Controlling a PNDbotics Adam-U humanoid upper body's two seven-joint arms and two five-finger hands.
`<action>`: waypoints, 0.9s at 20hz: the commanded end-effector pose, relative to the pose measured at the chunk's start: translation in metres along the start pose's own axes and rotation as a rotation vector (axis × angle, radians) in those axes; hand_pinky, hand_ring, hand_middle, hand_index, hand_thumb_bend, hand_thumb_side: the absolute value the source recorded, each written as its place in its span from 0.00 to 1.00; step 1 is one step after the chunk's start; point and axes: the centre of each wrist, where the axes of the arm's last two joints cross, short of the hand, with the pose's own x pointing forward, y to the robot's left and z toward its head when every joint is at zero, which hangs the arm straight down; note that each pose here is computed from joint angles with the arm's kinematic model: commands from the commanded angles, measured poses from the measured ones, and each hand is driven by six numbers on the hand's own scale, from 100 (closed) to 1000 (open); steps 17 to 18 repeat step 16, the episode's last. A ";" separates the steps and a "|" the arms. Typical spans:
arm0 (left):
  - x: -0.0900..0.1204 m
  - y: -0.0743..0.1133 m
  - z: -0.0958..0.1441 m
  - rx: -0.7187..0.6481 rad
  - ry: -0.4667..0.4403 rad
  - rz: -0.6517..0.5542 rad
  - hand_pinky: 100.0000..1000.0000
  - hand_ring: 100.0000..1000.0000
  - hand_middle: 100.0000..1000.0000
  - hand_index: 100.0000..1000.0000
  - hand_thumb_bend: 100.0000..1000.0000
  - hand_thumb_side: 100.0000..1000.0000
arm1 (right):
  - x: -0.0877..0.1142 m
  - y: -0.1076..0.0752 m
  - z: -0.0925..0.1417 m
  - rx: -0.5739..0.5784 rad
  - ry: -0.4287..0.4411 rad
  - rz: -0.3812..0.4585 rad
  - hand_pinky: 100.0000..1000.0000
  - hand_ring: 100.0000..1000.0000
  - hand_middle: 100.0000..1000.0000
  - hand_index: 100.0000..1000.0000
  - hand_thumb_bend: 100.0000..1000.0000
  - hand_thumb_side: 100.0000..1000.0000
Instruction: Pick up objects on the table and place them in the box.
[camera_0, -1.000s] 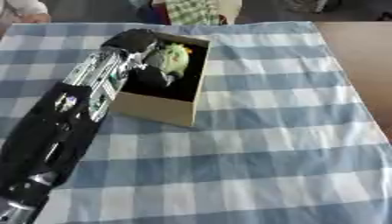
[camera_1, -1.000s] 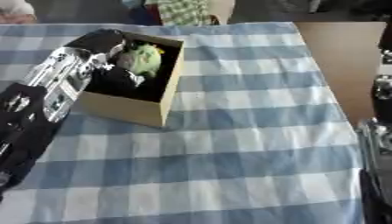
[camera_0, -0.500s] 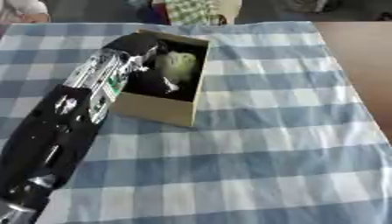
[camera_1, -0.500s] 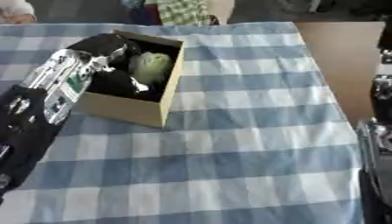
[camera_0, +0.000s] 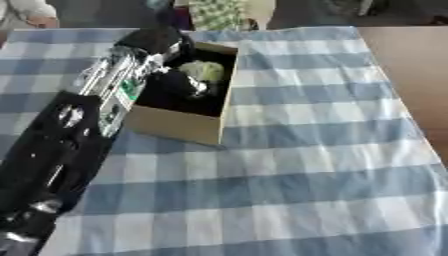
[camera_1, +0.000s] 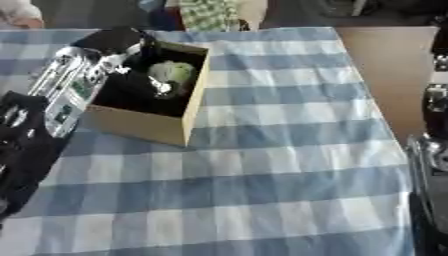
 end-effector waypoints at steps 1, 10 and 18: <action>-0.001 0.043 0.022 0.131 -0.038 0.001 0.26 0.55 0.67 0.81 0.33 0.59 | 0.003 -0.007 -0.006 0.000 -0.024 0.015 0.75 0.56 0.54 0.75 0.00 0.74; -0.014 0.090 0.103 0.391 -0.148 0.148 0.26 0.54 0.68 0.84 0.12 0.73 | 0.003 -0.014 -0.004 0.001 -0.025 0.043 0.76 0.57 0.54 0.75 0.00 0.74; -0.020 0.097 0.143 0.478 -0.190 0.191 0.27 0.54 0.68 0.85 0.02 0.77 | 0.002 -0.015 -0.004 0.000 -0.028 0.051 0.76 0.57 0.54 0.75 0.00 0.74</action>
